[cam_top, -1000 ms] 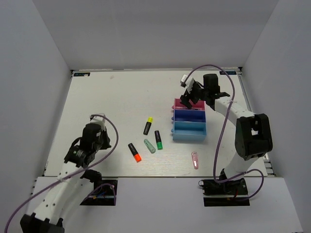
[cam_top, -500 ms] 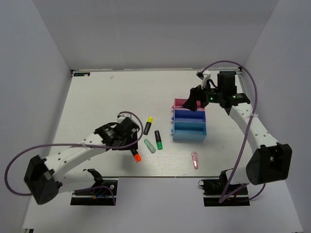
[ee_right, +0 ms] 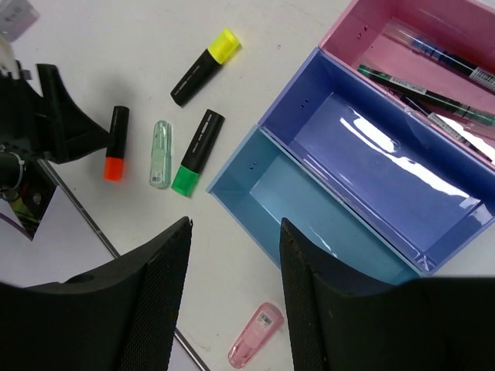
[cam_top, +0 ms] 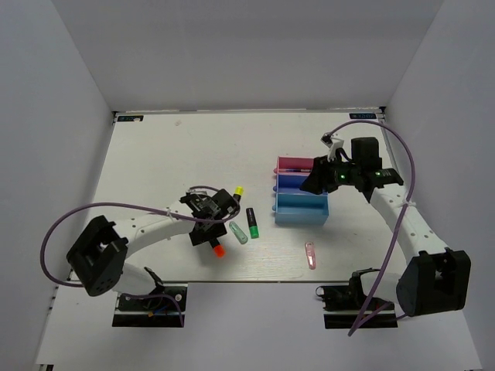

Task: Sort the stationery into containers
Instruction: Pick up the pen from the center of the board, then place the pen in the storage box, then pick up the pen from the center of the board, then place the pen in the storage box, then pick up the pen from the center of the board, then place the pen in the storage box.

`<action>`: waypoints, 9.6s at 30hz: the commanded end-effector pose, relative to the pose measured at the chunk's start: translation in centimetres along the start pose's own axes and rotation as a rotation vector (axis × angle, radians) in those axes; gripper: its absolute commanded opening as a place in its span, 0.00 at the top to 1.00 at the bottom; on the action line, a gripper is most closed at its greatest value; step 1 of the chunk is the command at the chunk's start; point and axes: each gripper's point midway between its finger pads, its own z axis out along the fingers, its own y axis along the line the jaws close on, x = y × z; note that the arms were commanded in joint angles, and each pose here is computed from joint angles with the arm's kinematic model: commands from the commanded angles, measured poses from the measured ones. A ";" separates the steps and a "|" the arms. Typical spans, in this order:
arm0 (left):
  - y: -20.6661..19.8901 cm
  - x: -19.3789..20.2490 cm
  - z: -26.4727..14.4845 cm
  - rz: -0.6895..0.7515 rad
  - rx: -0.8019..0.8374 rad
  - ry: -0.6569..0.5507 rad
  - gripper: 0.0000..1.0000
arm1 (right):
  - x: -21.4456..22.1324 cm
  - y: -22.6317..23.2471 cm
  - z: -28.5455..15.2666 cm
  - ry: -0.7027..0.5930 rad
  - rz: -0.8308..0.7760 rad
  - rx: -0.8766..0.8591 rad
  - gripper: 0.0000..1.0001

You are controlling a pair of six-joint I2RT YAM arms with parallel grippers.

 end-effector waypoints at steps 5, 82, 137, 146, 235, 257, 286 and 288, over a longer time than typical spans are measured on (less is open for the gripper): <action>-2.8 0.5 2.5 -0.097 0.030 0.027 0.33 | -0.8 0.5 -1.0 -0.059 0.008 -0.033 0.46; -24.3 -14.6 -8.2 0.736 0.753 -0.524 0.79 | -2.2 -0.5 -8.5 -0.337 -0.052 -0.275 1.00; -11.6 -9.3 6.1 0.705 0.269 -0.085 0.99 | -2.3 -2.2 -8.3 -0.301 -0.027 -0.181 0.59; -21.1 -13.1 -6.5 0.805 0.741 -0.325 0.99 | -1.9 -1.1 -8.4 -0.316 -0.096 -0.247 0.62; 11.6 -6.5 -3.8 0.076 0.249 -0.351 0.13 | 9.4 7.2 18.3 0.426 -0.202 0.458 0.34; 10.7 -6.0 -3.6 0.083 0.303 -0.332 0.14 | 16.7 3.9 17.3 0.648 -0.068 0.357 1.00; -0.6 -5.6 -5.8 0.305 0.539 -0.152 0.35 | -1.2 0.3 5.2 0.153 -1.136 -0.046 1.00; -0.8 -5.1 -5.1 0.303 0.480 -0.125 0.33 | -1.4 -0.4 5.7 0.150 -1.139 -0.063 1.00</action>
